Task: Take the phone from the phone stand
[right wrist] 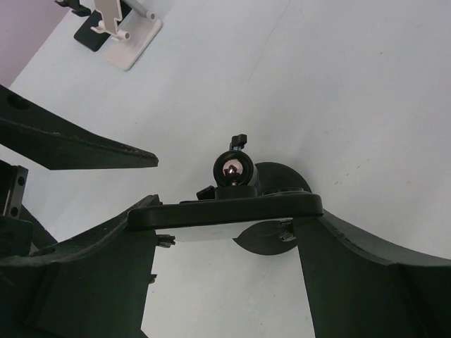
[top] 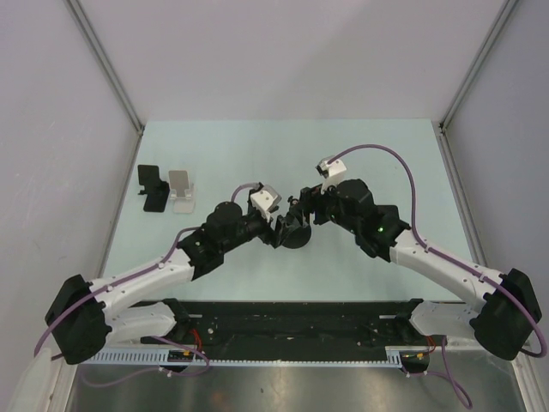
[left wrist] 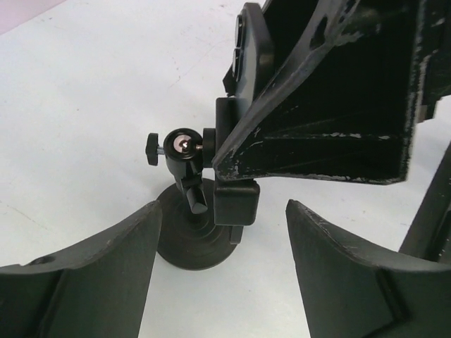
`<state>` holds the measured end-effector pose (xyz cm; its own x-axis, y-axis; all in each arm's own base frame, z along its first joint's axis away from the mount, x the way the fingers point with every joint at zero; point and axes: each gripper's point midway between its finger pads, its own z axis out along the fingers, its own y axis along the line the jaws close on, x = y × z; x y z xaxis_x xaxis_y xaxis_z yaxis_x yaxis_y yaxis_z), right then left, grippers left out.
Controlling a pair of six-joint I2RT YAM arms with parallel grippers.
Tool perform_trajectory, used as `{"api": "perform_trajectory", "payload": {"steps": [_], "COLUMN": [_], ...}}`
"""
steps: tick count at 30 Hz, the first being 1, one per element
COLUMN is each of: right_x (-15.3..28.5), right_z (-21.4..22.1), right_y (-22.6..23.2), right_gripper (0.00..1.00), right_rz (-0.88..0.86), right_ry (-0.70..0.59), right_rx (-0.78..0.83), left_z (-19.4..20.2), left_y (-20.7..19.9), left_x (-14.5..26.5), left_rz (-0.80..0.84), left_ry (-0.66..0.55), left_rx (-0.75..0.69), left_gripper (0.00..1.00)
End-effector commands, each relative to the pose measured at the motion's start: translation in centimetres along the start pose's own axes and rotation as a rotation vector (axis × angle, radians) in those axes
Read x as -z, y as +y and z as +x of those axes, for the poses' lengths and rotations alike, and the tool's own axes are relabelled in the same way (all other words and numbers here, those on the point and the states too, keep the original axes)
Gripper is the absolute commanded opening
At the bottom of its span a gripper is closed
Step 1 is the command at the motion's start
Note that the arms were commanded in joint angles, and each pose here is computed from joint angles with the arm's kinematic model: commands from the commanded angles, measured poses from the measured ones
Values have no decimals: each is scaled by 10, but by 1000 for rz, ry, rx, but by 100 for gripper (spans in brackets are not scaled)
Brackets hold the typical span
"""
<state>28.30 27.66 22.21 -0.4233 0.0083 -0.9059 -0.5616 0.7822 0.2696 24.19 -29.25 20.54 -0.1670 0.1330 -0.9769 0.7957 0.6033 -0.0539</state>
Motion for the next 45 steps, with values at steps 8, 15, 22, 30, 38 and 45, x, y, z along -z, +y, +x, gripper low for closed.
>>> {"api": "perform_trajectory", "payload": {"steps": [8,15,22,30,38,45], "right_x": [8,7,5,8,10,7], "right_z": [-56,-51,-49,-44,-27,-24], "right_y": [10,12,13,2,-10,2], "right_gripper": [0,0,0,0,0,0], "right_rz": [29,38,41,54,9,-120], "right_ry": [-204,-192,-186,-155,-60,-37], "right_rx": [-29,-28,-23,33,96,116], "left_z": [-16,-23,-27,-26,-30,-27], "left_y": [18,12,13,13,34,47], "left_x": [-20,-22,-20,-12,1,9], "left_rz": [-150,-144,-158,-127,-42,30], "left_ry": [-53,-79,-94,-101,-122,-103], "left_rx": [-33,-6,10,6,118,181], "left_gripper": [66,60,40,0,0,0]}}
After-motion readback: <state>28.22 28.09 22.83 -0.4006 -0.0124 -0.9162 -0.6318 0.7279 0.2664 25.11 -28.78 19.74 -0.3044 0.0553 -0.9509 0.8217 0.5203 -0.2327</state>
